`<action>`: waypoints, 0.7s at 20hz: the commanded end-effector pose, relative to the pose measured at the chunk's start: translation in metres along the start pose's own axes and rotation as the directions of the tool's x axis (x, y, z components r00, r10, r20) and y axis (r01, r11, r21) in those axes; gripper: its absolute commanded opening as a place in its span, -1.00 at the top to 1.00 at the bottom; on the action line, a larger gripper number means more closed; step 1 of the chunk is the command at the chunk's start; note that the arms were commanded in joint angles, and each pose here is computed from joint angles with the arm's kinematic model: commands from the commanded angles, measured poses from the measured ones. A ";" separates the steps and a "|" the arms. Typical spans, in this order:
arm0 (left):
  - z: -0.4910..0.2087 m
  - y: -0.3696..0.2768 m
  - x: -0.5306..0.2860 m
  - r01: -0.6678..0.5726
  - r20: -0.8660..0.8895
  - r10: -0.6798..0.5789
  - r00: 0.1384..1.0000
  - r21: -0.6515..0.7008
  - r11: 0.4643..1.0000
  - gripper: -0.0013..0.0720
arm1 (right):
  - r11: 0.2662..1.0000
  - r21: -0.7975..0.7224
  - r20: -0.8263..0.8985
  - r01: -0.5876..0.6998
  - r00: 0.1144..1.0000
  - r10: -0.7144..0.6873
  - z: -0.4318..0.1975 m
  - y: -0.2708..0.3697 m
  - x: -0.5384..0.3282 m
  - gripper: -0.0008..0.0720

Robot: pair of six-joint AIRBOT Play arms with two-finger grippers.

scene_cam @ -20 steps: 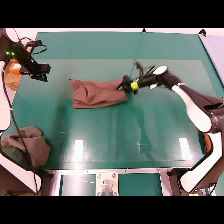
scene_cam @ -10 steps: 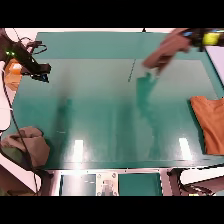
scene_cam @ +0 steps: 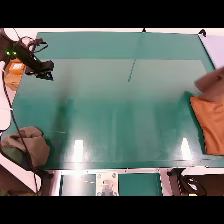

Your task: Fold the shirts.

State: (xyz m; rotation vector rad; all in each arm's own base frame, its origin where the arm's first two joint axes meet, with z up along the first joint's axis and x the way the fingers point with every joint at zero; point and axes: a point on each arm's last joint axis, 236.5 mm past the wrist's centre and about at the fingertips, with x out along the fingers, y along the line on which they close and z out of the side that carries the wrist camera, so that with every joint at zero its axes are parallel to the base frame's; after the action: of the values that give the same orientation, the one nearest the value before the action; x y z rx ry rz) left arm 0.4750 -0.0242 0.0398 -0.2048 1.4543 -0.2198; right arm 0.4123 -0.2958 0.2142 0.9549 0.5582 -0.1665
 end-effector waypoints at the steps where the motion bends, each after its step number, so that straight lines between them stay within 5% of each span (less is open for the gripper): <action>1: 0.001 -0.009 0.000 0.037 0.005 -0.037 0.999 -0.011 0.999 0.90 | 0.992 0.088 -0.037 0.096 0.995 -0.093 -0.007 -0.058 -0.029 0.92; 6: -0.004 -0.015 -0.001 0.063 -0.019 -0.063 0.998 -0.016 0.998 0.90 | 0.965 0.182 -0.176 0.189 0.972 -0.157 -0.043 -0.078 -0.036 0.92; 11: -0.008 -0.015 -0.001 0.062 -0.035 -0.063 0.997 -0.015 0.998 0.90 | 0.956 0.189 0.130 -0.226 0.970 0.203 0.028 0.025 -0.032 0.92; 14: -0.008 -0.015 -0.001 0.062 -0.035 -0.063 0.997 -0.015 0.998 0.90 | 0.960 0.173 0.183 -0.218 0.965 0.186 0.039 0.031 -0.008 0.92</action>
State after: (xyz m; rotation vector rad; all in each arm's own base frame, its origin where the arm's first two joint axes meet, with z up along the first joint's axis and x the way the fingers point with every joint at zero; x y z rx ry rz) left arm 0.4674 -0.0381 0.0435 -0.2598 1.4823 -0.2628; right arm 0.4059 -0.3055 0.2379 1.1506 0.4183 -0.1308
